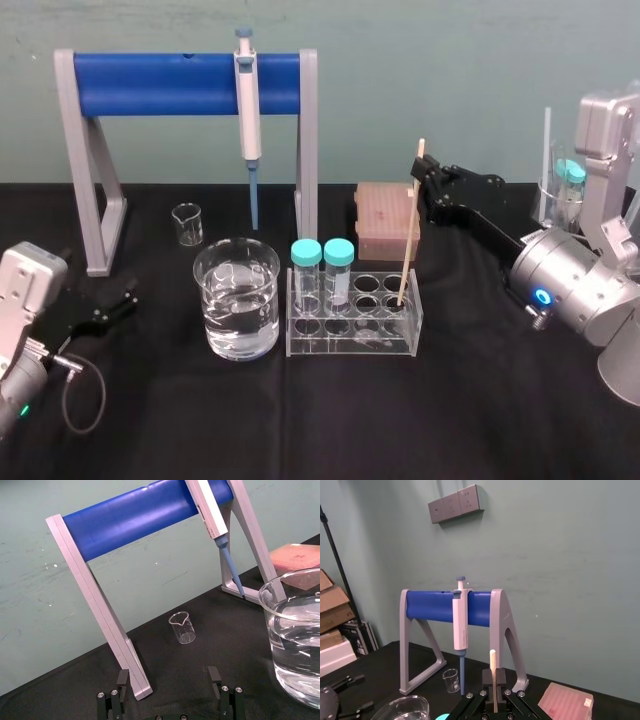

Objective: Hold the thermometer with one hand and immerse one end into the beaker, then reinsert it into the test tube rack.

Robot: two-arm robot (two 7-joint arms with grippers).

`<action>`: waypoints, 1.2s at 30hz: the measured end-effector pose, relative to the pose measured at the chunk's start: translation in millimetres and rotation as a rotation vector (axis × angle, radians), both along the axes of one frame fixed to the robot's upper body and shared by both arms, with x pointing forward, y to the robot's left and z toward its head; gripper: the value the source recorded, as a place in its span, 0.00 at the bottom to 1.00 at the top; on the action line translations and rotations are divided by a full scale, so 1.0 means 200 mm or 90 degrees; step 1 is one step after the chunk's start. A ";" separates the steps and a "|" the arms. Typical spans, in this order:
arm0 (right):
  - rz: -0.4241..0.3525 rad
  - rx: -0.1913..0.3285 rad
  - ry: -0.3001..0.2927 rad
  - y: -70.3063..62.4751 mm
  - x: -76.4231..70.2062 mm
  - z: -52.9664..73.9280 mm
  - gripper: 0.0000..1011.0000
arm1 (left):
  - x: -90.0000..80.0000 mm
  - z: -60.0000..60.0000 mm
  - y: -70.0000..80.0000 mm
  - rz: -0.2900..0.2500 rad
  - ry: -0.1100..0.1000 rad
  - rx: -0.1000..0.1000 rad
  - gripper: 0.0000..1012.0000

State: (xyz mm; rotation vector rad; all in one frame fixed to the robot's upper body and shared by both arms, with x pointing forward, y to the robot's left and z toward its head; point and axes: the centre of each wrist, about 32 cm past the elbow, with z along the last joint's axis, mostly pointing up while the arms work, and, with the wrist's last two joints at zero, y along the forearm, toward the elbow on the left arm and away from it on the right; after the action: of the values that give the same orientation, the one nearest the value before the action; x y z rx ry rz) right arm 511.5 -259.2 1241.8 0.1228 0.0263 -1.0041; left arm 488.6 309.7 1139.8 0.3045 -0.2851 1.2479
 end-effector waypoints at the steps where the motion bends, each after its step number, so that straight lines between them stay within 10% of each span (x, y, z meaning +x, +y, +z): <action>1: 0.000 0.000 0.000 0.00 0.00 0.00 0.04 | 0.00 0.00 0.00 0.000 0.000 0.000 0.99; 36: 0.026 -0.064 -0.005 0.02 0.03 -0.16 0.03 | 0.00 0.00 0.00 0.000 0.000 0.000 0.99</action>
State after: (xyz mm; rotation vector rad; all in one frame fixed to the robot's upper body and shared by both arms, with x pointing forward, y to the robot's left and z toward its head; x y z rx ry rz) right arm 517.8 -255.2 1210.5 0.0340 -0.0287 -0.9616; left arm 488.6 309.7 1139.8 0.3045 -0.2850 1.2479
